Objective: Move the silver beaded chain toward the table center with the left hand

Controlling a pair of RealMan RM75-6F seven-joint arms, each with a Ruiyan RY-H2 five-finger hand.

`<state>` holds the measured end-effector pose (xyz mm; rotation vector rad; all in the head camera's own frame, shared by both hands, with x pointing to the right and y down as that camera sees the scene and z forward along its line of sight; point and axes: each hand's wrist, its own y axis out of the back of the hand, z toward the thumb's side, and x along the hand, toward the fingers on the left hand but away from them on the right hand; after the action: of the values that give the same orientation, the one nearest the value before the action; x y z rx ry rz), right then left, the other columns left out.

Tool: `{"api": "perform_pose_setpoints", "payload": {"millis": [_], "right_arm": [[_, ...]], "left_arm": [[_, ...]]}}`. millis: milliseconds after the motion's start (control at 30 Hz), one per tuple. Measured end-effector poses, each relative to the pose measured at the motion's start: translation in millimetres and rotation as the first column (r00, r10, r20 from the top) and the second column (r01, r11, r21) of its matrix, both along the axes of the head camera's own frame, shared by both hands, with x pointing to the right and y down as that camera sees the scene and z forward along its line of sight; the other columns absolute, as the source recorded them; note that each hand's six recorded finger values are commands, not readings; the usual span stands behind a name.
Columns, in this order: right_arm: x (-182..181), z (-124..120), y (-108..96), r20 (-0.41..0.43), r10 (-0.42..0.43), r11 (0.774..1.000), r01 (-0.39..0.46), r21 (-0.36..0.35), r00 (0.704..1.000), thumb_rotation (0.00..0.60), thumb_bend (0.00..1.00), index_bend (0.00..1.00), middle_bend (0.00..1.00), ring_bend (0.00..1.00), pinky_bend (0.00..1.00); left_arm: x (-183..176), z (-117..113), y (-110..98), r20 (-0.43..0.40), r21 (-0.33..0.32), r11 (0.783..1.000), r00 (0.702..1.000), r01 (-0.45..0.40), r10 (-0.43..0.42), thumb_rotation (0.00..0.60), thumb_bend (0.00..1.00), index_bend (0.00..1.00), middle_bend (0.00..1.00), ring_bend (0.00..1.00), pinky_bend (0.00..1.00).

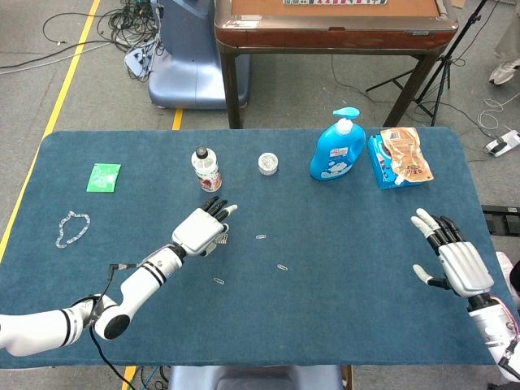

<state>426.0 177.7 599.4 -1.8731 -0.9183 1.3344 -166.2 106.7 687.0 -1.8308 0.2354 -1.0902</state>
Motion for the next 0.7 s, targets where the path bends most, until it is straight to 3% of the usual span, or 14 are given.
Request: {"api": "perform_pose_setpoints", "payload": {"millis": [700], "right_arm": [[4, -4, -1, 0.004, 0.008, 1.0, -0.008, 0.008, 1.0, 0.6, 0.3, 0.0, 0.0, 0.0, 0.0]], "left_arm": [[14, 12, -3, -0.014, -0.015, 1.0, 1.0, -0.006, 0.006, 0.6, 0.36, 0.71, 0.0, 0.0, 0.0]]}}
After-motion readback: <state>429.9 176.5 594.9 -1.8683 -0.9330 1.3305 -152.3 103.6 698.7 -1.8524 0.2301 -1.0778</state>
